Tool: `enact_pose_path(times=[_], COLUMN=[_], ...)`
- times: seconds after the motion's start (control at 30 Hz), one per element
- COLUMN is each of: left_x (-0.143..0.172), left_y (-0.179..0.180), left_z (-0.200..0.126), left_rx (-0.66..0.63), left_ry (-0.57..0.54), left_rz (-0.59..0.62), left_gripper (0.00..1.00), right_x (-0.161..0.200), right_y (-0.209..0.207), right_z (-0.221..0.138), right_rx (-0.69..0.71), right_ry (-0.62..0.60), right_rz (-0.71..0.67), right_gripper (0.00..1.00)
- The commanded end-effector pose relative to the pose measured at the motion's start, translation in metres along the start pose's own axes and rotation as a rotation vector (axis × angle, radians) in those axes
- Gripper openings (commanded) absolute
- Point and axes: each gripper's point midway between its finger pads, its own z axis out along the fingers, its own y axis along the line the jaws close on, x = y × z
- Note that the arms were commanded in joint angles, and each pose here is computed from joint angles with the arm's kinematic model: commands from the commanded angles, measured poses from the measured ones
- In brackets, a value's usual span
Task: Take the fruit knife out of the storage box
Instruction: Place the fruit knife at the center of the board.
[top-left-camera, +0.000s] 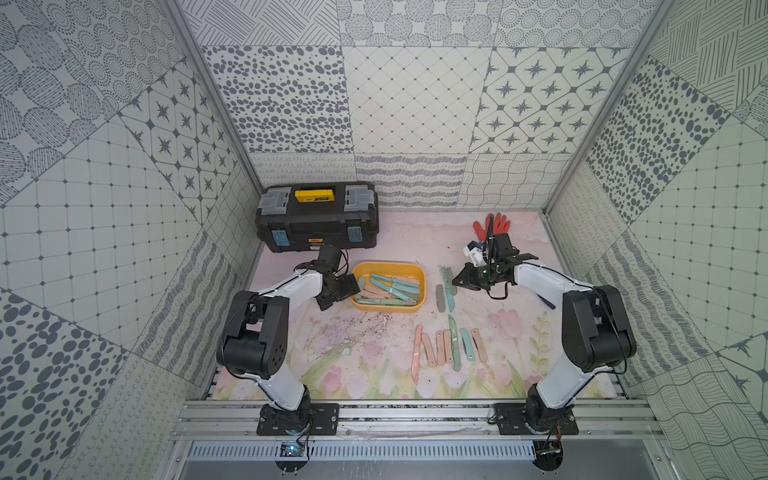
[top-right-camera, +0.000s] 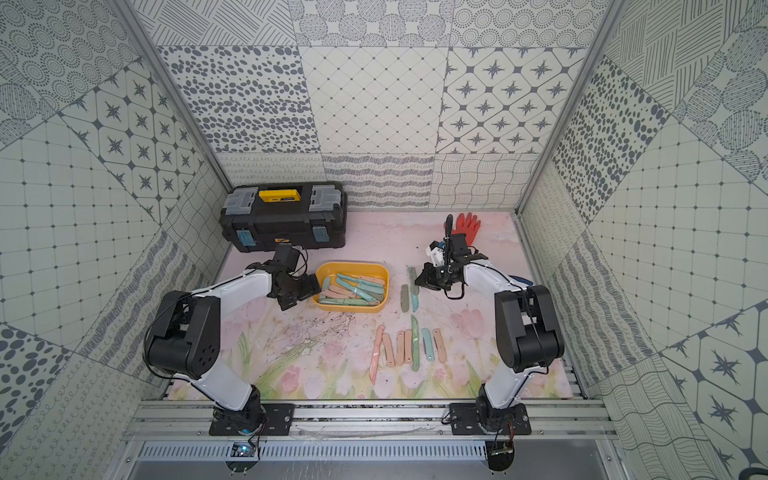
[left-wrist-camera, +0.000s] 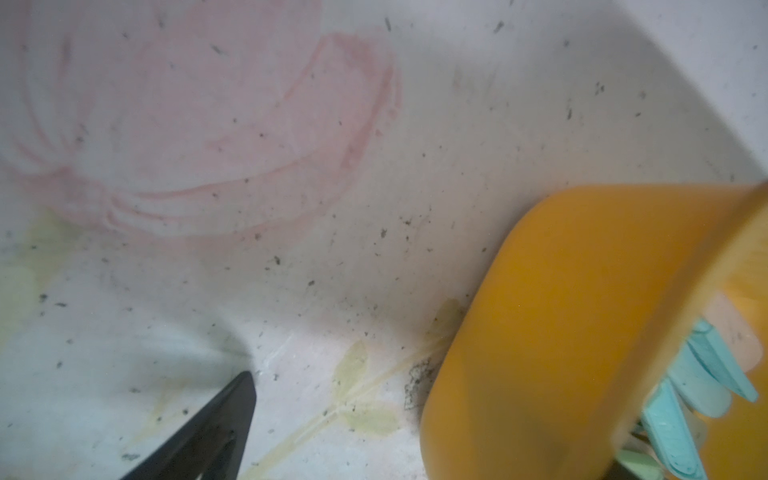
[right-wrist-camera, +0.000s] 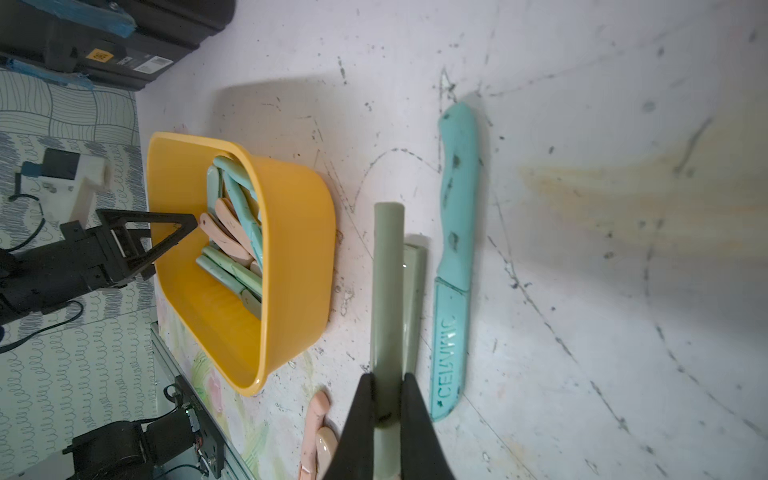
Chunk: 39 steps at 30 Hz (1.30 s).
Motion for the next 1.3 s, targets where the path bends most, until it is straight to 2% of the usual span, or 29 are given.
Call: enact_pose_path(times=[0.0, 0.7, 1.27], left_x=[-0.002, -0.003, -0.003], left_y=[0.000, 0.000, 0.001], left_z=[-0.002, -0.001, -0.003], left_rx=[-0.003, -0.004, -0.008], left_ry=[-0.001, -0.001, -0.005], left_rz=[0.003, 0.002, 0.002], left_gripper=[0.92, 0.91, 0.91], right_x=[-0.004, 0.035, 0.033], right_y=[-0.001, -0.058, -0.060], right_z=[-0.001, 0.031, 0.026], right_rx=[-0.043, 0.045, 0.068], right_ry=[-0.026, 0.103, 0.085], right_rz=[0.008, 0.119, 0.118], right_gripper=[0.09, 0.10, 0.20])
